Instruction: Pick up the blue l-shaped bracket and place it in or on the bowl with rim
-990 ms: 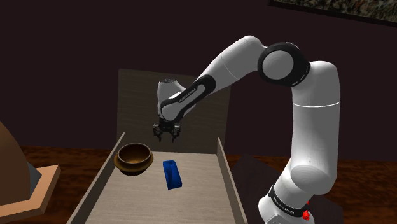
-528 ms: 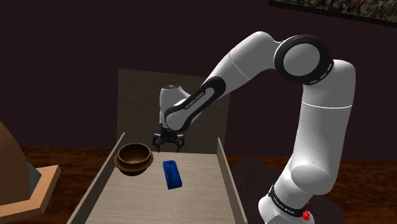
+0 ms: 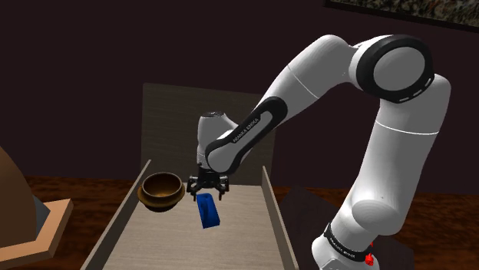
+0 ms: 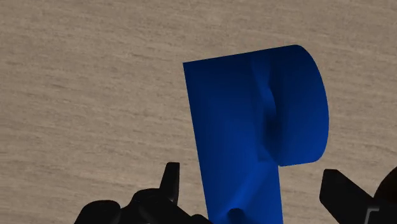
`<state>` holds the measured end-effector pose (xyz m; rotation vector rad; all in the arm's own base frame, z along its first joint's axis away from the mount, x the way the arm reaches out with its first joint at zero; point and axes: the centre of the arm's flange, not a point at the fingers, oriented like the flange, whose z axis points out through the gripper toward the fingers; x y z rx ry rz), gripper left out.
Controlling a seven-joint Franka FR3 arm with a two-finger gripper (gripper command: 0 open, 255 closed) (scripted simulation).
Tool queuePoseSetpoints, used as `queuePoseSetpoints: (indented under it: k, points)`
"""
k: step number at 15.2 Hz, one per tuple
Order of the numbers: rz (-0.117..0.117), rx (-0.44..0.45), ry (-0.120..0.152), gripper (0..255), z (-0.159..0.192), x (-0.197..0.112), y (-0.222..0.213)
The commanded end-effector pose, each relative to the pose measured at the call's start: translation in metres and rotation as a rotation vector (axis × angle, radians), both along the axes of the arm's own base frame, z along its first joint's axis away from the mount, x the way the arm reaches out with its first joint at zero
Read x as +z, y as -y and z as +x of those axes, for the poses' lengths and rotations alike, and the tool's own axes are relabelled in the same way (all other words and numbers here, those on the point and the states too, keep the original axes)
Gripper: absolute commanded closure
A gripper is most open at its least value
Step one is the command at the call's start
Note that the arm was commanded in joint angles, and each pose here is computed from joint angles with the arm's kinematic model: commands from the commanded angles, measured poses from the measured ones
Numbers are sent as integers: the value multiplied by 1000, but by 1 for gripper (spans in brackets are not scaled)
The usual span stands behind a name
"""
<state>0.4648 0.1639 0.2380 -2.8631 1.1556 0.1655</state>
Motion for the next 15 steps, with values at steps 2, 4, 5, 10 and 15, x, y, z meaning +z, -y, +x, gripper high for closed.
queuePoseSetpoints:
  k: [2,4,5,10,15]
  points:
    - [2,1,-1,0,-3,-14,-2]
    - [2,1,-1,0,-4,-25,-3]
    - [2,1,-1,0,-5,-30,-3]
    - [2,1,-1,0,-5,-33,-3]
    - [2,1,-1,255,-5,-33,-3]
